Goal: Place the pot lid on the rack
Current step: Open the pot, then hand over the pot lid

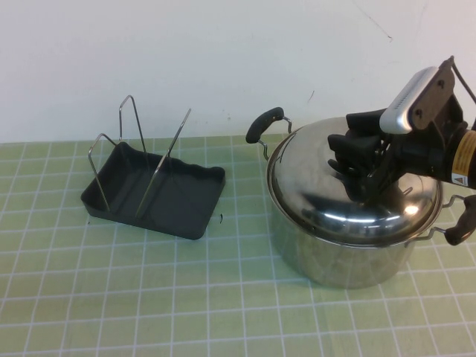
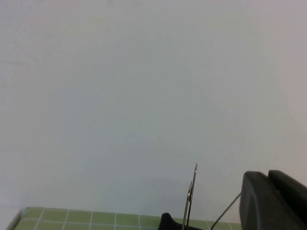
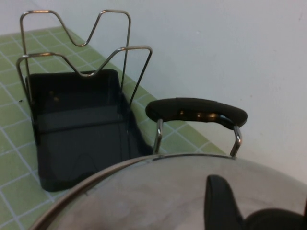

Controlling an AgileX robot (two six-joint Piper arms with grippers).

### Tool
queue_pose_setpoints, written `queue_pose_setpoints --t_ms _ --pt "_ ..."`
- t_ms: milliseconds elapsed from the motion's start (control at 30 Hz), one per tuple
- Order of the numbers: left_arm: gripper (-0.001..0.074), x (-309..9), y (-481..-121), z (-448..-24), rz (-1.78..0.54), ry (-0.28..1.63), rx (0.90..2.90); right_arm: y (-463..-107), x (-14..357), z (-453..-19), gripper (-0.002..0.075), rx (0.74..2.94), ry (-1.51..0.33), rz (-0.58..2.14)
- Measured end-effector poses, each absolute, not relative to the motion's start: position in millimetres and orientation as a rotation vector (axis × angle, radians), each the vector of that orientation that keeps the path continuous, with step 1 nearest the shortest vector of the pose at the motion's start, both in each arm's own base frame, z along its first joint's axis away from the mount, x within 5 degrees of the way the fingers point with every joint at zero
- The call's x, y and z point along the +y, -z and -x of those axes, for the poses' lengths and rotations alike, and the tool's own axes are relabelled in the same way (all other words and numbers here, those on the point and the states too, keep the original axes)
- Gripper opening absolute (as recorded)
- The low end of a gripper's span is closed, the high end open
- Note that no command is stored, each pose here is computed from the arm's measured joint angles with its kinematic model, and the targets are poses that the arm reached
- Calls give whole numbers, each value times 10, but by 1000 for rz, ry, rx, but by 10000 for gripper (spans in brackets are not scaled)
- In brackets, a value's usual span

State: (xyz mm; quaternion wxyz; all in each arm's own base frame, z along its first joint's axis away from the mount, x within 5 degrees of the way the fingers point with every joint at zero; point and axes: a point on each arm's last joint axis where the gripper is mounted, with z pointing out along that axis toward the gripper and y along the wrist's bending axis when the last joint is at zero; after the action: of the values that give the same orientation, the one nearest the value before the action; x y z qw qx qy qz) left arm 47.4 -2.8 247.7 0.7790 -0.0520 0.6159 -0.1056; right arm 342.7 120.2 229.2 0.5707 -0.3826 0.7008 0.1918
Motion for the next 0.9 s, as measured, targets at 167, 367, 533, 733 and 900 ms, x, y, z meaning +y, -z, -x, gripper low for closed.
queue_pose_setpoints --t_ms 167,367,533,733,900 --pt "-3 -28 -2477 -474 112 228 1331 -2309 1194 -3436 339 1644 -449 870" --pt "-3 -28 -2477 -474 112 228 1331 -2429 1149 -3406 338 1617 -378 851" --pt "-3 -28 -2477 -474 113 229 1331 -2704 1119 -3316 338 1530 -323 849" --pt "40 -36 -2523 -461 253 443 1267 -3171 1150 -3069 338 1318 -402 839" --pt "394 -53 -2621 -425 534 941 1100 -3610 1287 -2676 338 1083 -607 842"
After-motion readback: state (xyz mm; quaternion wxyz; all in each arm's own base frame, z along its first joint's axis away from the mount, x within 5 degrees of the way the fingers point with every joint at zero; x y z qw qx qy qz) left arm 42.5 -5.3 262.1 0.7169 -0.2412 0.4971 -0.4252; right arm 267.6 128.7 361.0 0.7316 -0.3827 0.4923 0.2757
